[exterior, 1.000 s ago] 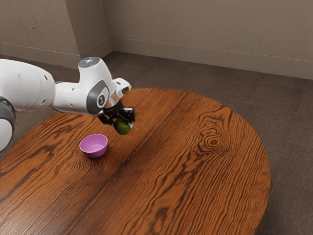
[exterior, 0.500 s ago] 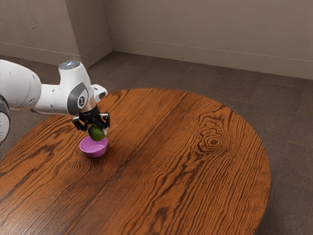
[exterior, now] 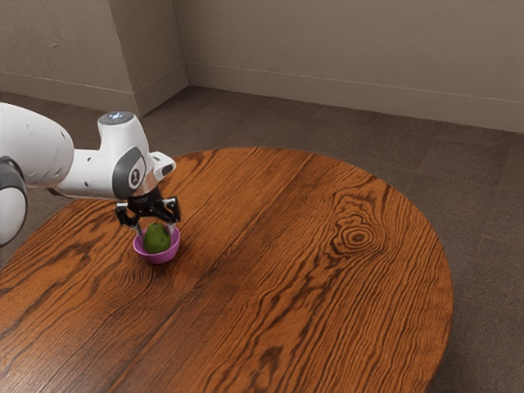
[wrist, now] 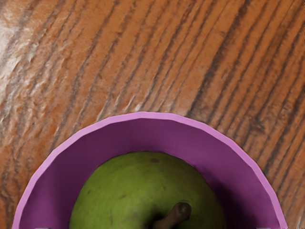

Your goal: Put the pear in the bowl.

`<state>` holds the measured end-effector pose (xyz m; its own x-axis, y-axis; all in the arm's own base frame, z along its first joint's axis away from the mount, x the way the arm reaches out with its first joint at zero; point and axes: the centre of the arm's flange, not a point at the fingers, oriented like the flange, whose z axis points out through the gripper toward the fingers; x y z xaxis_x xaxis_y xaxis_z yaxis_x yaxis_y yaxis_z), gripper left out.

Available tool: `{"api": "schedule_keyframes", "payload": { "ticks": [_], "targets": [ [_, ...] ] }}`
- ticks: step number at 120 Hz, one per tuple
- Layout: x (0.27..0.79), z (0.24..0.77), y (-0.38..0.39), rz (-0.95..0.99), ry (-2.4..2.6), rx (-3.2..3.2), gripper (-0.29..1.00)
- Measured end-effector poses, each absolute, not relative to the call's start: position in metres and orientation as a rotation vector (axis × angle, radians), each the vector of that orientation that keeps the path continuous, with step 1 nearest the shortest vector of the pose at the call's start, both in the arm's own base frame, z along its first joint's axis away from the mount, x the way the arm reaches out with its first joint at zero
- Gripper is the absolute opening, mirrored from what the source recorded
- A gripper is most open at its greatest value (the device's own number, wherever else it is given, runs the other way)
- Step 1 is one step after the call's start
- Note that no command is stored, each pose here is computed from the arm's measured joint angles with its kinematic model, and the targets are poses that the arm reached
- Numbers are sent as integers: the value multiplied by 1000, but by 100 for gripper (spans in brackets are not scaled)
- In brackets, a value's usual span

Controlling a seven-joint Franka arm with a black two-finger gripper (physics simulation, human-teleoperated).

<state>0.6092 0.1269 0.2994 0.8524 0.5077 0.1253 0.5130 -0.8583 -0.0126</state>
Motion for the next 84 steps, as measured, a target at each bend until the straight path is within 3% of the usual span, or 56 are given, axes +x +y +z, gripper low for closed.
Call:
{"api": "schedule_keyframes", "payload": {
  "ticks": [25, 72, 84],
  "targets": [
    [609, 354, 110, -229, -737, -3024, 66],
    [642, 562, 9, -342, -288, -2974, 70],
    [636, 587, -1, -294, -254, -2971, 70]
  ]
}}
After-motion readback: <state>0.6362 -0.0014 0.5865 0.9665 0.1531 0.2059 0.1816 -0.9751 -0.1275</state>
